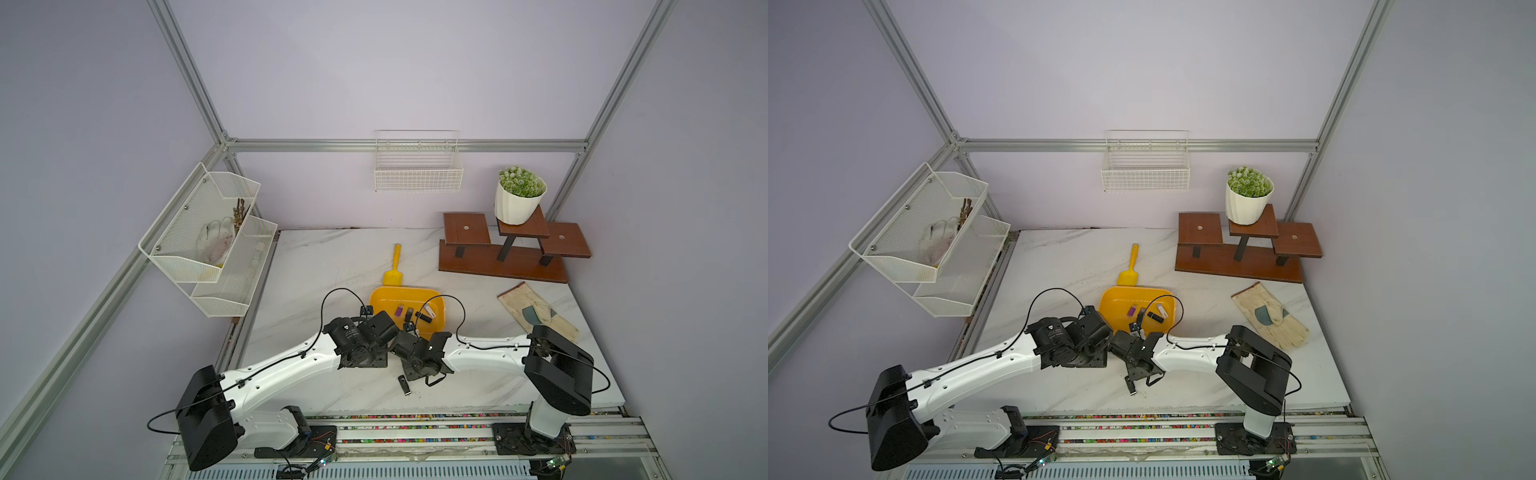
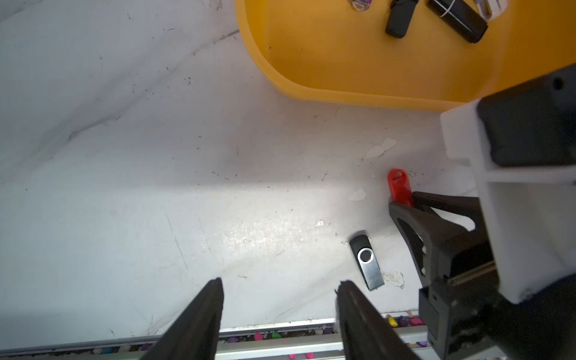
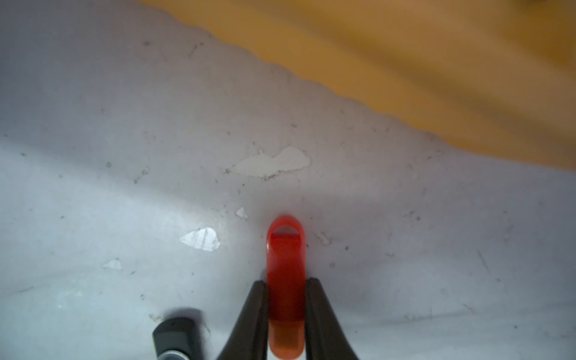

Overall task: Put the usb flash drive into the storage box
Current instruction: Pick up the USB flash from the center of the board.

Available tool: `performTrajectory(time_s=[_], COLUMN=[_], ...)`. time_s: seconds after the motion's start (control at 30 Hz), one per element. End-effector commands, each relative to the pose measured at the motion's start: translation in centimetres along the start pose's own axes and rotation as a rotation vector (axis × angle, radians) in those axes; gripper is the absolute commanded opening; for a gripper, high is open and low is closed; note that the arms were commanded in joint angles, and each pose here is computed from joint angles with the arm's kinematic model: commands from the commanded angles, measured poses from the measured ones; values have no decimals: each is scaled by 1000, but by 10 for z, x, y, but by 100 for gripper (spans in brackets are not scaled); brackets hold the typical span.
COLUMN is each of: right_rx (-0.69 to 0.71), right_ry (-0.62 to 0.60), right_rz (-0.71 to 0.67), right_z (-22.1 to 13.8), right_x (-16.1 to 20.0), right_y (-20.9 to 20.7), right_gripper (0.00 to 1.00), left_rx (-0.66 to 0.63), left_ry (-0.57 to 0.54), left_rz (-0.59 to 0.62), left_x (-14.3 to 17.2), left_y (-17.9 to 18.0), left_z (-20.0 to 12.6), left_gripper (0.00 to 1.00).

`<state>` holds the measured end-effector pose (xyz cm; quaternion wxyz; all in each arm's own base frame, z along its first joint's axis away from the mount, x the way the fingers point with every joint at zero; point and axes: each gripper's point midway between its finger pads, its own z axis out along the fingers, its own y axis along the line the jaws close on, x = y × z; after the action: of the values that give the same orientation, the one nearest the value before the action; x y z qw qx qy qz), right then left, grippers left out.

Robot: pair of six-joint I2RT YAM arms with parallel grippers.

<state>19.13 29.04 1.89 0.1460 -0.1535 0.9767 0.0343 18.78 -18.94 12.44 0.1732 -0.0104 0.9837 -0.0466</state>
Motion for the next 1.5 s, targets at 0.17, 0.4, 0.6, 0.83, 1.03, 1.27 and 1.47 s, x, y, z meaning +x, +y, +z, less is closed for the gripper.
performTrajectory(time_s=[0.17, 0.4, 0.6, 0.83, 1.03, 1.27, 1.47], right_rx=[143, 104, 85, 53, 59, 117, 101], right_ry=[209, 204, 229, 142, -6, -74, -142], right_rz=[-78, -50, -54, 4, 62, 174, 300], right_z=[6, 13, 20, -13, -60, -80, -88], right_x=[51, 52, 56, 37, 3, -27, -50], right_y=[-41, -39, -36, -36, -54, -120, -166], right_gripper=[35, 27, 9, 0, 0, 0, 0], left_rx=[4, 0, -4, 0, 5, 23, 92], left_ry=[-39, -35, -22, 43, 52, 73, 88], left_rz=[-61, -72, -74, -103, -127, -102, -123], left_x=[0, 6, 11, 42, 53, 52, 50], left_y=[2, 9, 10, 12, 10, -23, -60], left_z=[-11, -10, -8, -1, 0, 8, 23], left_gripper=[62, 62, 62, 62, 63, 64, 64])
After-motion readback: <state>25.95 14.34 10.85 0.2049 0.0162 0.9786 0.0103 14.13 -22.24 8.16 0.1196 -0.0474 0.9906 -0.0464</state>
